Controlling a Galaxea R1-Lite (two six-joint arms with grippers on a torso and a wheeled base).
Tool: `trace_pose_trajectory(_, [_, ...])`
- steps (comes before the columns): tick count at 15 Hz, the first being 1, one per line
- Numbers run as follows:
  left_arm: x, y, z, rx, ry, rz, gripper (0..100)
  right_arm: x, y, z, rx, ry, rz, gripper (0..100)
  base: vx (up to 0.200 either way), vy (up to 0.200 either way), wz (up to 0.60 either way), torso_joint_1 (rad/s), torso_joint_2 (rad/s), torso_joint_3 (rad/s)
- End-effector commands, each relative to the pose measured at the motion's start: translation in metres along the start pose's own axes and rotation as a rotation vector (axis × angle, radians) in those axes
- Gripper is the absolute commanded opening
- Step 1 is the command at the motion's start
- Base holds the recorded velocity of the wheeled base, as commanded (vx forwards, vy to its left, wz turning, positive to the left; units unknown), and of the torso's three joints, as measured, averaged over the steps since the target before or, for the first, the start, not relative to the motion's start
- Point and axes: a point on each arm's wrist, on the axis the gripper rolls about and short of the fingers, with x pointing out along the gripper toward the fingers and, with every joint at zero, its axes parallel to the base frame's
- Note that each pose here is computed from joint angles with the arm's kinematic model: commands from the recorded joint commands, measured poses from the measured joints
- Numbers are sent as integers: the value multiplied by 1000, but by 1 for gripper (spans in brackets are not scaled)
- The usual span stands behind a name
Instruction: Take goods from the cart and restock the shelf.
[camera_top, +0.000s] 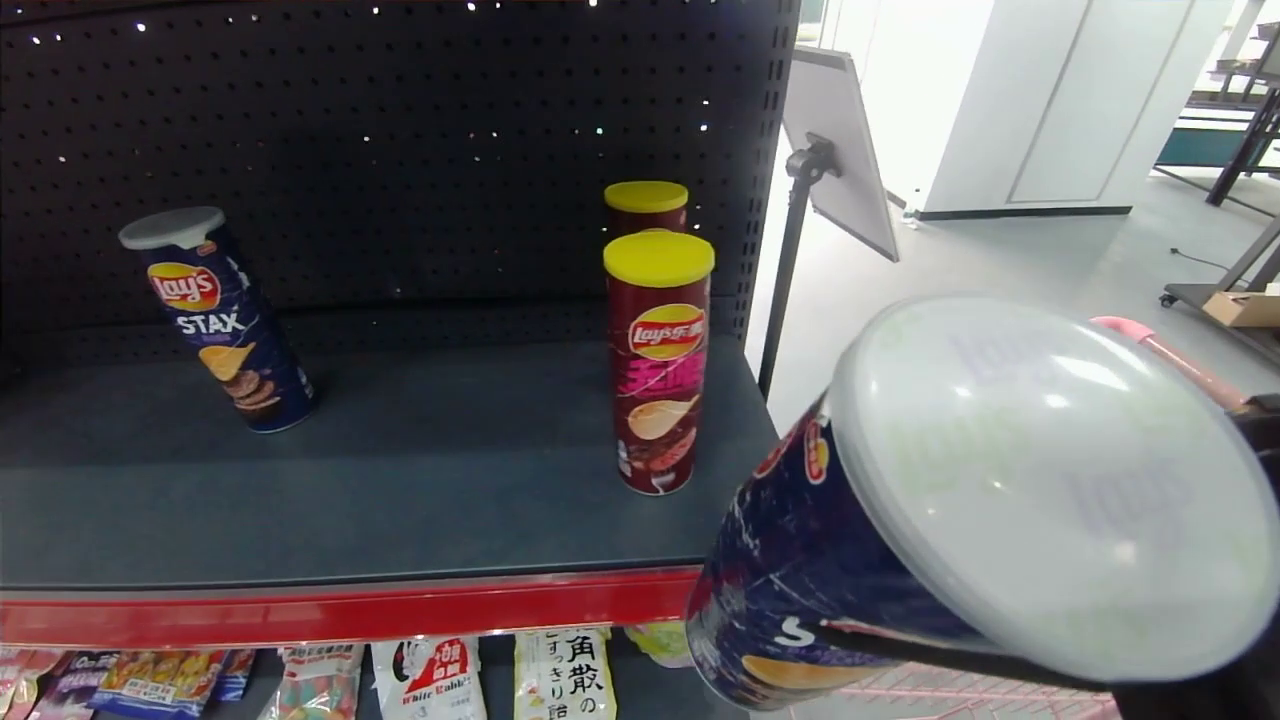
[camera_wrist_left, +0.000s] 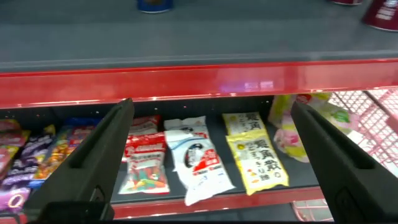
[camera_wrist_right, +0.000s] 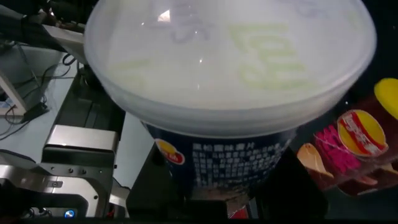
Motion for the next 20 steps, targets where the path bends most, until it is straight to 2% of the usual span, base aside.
trace_pose_trajectory(1, [0,0,0,-1,0,-1,100,3,3,0,-1,1,14,0,0,200,0,-2,2,7])
trace_pose_trajectory(20, [0,0,0,1,0,-1,100,3,11,-6,2,18,34,0,0,200,0,2,4,2])
